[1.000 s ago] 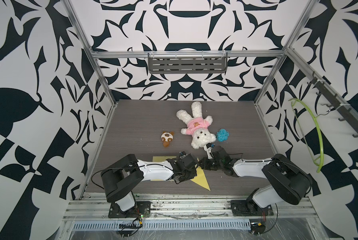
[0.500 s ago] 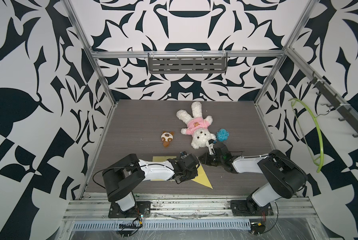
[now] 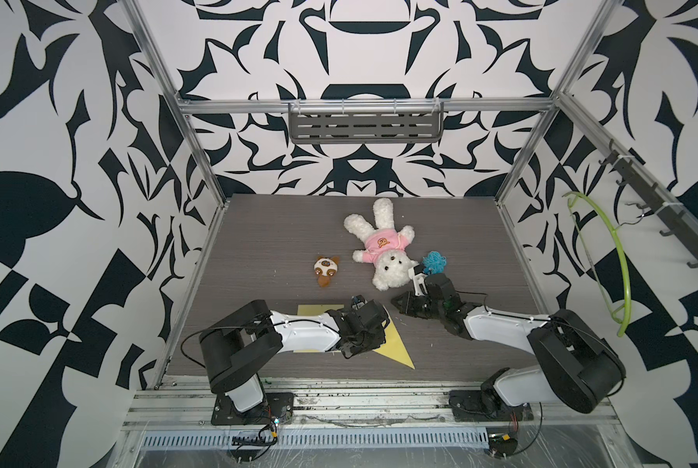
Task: Fold the square paper diagonally
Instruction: Fold the paper at the center of the board.
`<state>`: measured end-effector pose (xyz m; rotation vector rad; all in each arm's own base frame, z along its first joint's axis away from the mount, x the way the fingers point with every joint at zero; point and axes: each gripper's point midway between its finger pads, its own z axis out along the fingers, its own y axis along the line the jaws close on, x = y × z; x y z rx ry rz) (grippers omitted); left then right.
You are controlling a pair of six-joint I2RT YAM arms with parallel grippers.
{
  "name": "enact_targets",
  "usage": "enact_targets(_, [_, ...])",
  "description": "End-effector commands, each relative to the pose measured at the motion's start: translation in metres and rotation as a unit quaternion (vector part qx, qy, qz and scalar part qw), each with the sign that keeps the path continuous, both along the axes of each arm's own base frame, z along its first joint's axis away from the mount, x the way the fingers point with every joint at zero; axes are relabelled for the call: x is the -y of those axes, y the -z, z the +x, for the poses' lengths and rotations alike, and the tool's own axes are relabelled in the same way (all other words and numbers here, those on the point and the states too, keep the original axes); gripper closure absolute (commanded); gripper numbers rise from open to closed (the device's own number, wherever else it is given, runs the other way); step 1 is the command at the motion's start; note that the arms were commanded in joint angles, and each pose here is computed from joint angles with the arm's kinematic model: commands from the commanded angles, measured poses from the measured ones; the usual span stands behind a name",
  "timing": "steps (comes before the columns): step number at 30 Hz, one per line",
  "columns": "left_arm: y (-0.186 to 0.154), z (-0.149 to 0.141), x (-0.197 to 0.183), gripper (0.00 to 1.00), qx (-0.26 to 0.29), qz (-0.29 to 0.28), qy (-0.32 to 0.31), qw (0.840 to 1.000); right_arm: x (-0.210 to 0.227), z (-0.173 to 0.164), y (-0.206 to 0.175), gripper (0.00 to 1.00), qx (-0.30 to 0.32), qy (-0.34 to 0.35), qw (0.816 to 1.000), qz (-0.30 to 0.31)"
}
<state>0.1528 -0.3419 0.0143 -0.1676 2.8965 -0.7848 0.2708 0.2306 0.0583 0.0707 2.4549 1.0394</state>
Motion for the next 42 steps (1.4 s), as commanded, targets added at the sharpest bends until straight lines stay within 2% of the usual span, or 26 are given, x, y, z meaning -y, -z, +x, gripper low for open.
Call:
enact_targets(1, [0.06,-0.04,-0.067,1.0,-0.075,0.15,0.013,0.986,-0.017,-0.003,-0.006,1.0,-0.002,-0.027,0.999,0.037])
enact_targets(8, [0.061,-0.04,-0.067,1.0,-0.077,0.151,0.014,0.985,-0.031,0.0,-0.005,1.0,-0.009,-0.038,0.997,0.063])
enact_targets(22, [0.061,-0.042,-0.067,1.0,-0.079,0.151,0.013,0.985,-0.031,0.004,0.033,1.0,-0.04,-0.026,0.998,0.047])
enact_targets(30, [0.06,-0.043,-0.069,1.0,-0.079,0.153,0.012,0.985,-0.017,0.002,0.055,1.0,-0.05,0.0,0.999,0.013])
enact_targets(42, [0.059,-0.055,-0.077,1.0,-0.085,0.158,0.01,0.984,-0.009,0.008,0.064,1.0,-0.052,0.027,0.998,-0.009])
